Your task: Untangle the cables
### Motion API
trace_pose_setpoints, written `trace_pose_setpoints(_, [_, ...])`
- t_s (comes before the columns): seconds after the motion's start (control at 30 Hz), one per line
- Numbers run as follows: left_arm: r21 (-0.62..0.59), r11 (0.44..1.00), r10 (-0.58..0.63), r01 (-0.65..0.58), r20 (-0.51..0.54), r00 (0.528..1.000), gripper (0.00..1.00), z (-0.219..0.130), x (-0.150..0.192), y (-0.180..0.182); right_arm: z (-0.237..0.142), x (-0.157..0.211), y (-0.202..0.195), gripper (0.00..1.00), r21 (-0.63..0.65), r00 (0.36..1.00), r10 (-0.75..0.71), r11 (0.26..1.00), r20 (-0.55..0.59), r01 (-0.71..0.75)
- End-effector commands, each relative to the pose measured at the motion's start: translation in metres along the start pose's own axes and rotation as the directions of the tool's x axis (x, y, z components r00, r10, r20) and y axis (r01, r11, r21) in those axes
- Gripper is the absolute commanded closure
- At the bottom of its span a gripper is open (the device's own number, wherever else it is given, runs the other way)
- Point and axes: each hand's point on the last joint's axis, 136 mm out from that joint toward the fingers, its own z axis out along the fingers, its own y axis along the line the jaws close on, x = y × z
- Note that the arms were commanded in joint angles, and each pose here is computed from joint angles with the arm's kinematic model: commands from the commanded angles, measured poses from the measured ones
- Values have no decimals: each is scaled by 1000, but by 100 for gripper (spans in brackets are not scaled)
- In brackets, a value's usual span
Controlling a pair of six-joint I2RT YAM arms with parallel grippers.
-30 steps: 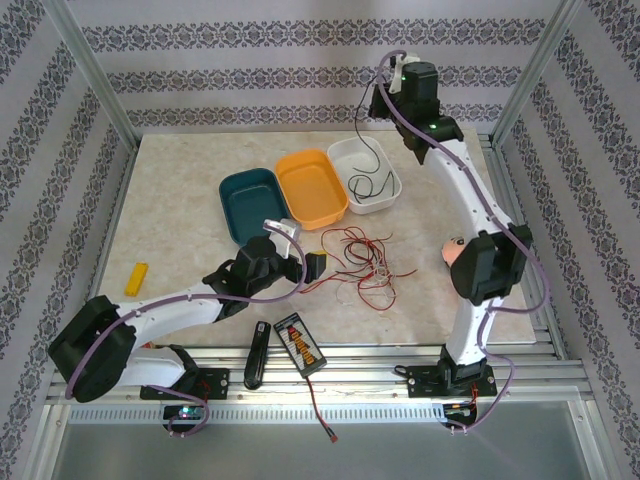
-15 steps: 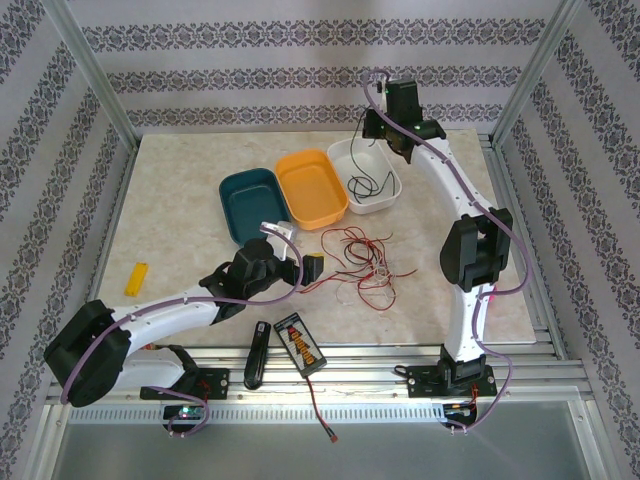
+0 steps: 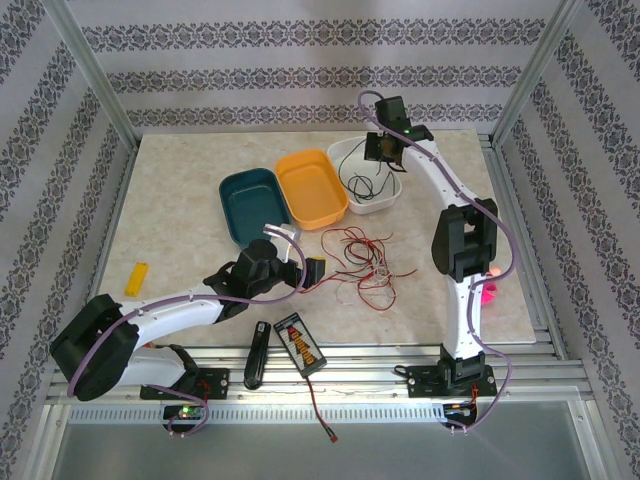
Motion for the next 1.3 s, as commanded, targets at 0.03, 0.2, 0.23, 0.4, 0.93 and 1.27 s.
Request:
trace_pose_setpoints(0.03, [12, 1000, -6, 6, -2, 1000, 1, -2, -2, -6, -3, -9, -30, 100, 116, 996, 86, 989, 25, -89])
trace_pose_setpoints(0.2, [11, 1000, 1, -1, -4, 1000, 1, -2, -4, -7, 0, -13, -42, 100, 157, 987, 150, 975, 56, -157])
trace_pose_setpoints(0.23, [10, 1000, 3, -3, -4, 1000, 1, -2, -4, -7, 0, -15, -43, 100, 162, 985, 160, 972, 65, -168])
trace_pose_setpoints(0.4, [7, 1000, 16, -16, -12, 1000, 0, -1, -4, -7, 5, -16, -43, 100, 162, 976, 203, 963, 83, -214])
trace_pose_setpoints(0.93, [3, 1000, 14, -14, -19, 1000, 1, 1, -3, -6, 40, 21, -7, 100, 59, 978, 204, 978, -33, -202])
trace_pose_setpoints(1.27, [7, 1000, 5, -5, -18, 1000, 1, 3, -2, -7, 58, 47, 6, 100, -11, 972, 201, 979, -122, -204])
